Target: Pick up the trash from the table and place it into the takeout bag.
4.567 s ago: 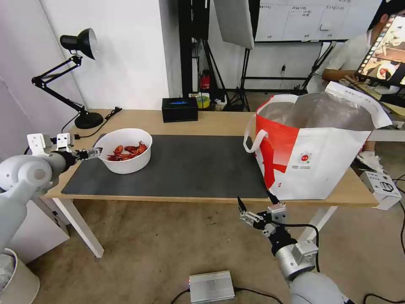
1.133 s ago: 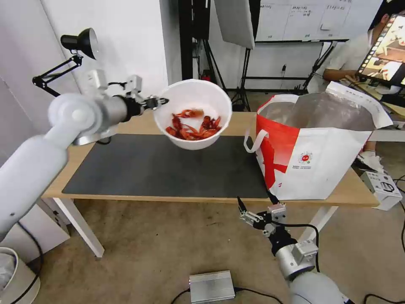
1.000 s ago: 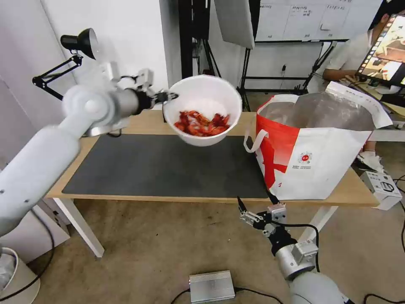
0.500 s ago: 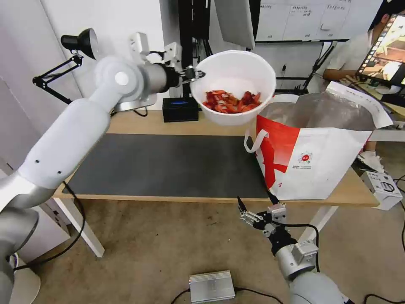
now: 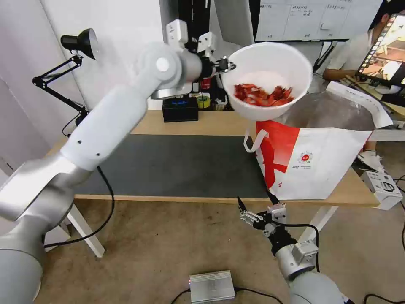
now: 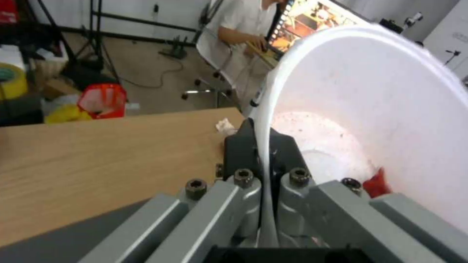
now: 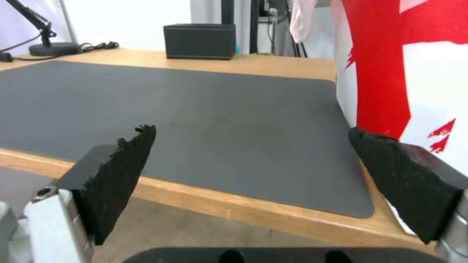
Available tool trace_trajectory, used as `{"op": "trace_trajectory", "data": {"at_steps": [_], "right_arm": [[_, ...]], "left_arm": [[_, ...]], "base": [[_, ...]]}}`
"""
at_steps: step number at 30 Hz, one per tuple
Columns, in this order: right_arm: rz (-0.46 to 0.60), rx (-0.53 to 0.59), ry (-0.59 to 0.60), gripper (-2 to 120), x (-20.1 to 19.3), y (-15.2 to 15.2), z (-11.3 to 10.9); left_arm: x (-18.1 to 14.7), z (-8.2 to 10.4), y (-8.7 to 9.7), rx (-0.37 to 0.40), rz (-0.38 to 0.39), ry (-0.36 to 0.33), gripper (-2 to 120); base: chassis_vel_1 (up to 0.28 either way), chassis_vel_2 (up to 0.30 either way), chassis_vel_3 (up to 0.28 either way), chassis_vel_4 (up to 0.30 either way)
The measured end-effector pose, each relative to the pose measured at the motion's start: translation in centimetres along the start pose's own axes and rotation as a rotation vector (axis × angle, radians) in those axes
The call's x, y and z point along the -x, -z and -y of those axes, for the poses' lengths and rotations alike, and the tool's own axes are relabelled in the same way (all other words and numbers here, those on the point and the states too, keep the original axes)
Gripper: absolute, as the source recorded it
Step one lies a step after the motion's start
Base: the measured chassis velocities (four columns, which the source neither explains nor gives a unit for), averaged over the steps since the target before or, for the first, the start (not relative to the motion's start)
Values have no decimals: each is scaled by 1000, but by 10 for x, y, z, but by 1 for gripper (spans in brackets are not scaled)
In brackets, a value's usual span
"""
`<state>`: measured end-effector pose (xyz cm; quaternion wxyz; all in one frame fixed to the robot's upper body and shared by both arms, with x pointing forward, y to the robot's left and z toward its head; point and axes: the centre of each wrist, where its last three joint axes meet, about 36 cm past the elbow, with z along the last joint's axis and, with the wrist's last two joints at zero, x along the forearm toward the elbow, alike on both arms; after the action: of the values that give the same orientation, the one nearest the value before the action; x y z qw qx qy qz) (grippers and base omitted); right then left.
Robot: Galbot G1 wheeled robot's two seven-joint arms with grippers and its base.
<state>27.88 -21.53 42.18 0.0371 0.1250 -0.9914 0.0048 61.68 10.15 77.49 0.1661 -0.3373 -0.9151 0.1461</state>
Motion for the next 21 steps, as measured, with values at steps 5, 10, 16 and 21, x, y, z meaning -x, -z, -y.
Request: {"op": "trace_trajectory", "data": {"at_steps": [5, 10, 16, 21], "right_arm": [[0, 0, 0, 100, 0, 0, 0], [0, 0, 0, 100, 0, 0, 0], [0, 0, 0, 100, 0, 0, 0], [0, 0, 0, 100, 0, 0, 0]], "left_arm": [[30, 19, -3, -7, -20, -16, 0], [51, 32, -5, -5, -34, -18, 0], [70, 44, -10, -1, -44, -16, 0], [93, 58, -19, 7, -57, -6, 0]], "base": [[0, 0, 0, 0], [0, 0, 0, 0], [0, 0, 0, 0], [0, 0, 0, 0]]}}
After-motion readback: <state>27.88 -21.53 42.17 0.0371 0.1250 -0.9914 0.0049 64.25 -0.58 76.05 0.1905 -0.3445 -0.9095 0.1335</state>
